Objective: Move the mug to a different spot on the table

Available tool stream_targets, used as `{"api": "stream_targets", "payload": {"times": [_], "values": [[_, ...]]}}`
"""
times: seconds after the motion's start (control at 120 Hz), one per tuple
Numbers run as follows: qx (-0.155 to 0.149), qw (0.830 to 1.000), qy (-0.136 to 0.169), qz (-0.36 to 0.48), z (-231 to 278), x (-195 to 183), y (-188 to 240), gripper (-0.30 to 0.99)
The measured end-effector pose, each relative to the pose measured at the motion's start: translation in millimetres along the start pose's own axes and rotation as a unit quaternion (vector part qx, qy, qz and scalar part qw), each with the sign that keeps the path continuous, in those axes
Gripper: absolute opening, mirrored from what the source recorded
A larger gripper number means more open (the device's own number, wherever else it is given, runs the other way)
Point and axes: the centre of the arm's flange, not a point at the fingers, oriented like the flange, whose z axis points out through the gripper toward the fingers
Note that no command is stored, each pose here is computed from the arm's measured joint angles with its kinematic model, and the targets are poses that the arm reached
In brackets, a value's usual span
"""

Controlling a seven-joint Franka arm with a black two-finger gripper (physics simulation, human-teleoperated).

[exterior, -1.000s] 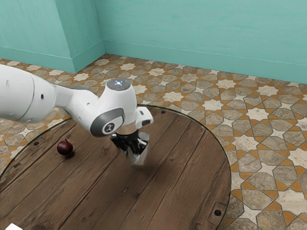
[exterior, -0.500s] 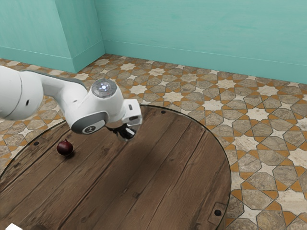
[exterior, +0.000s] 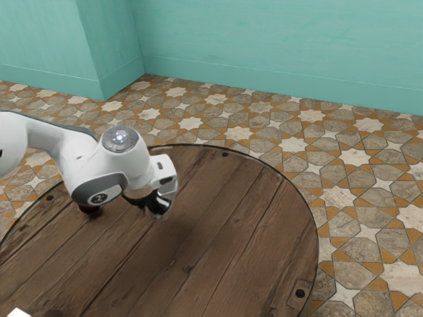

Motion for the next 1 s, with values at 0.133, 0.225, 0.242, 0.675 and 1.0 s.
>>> {"api": "stream_targets", "payload": {"times": [0.133, 0.225, 0.242, 0.675, 1.0], "values": [[0.004, 1.000, -0.006, -0.012, 2.3, -2.2, -0.8, 0.07], [0.004, 1.000, -0.006, -0.018, 4.5, -1.8, -2.4, 0.06], [0.004, 1.000, -0.006, -0.019, 4.7, -1.5, -3.1, 0.06], [0.019, 0.995, -0.012, -0.095, 47.5, 5.9, -91.3, 0.03], [-0.008, 0.996, 0.012, -0.091, 56.3, 8.4, -82.8, -0.03]]}}
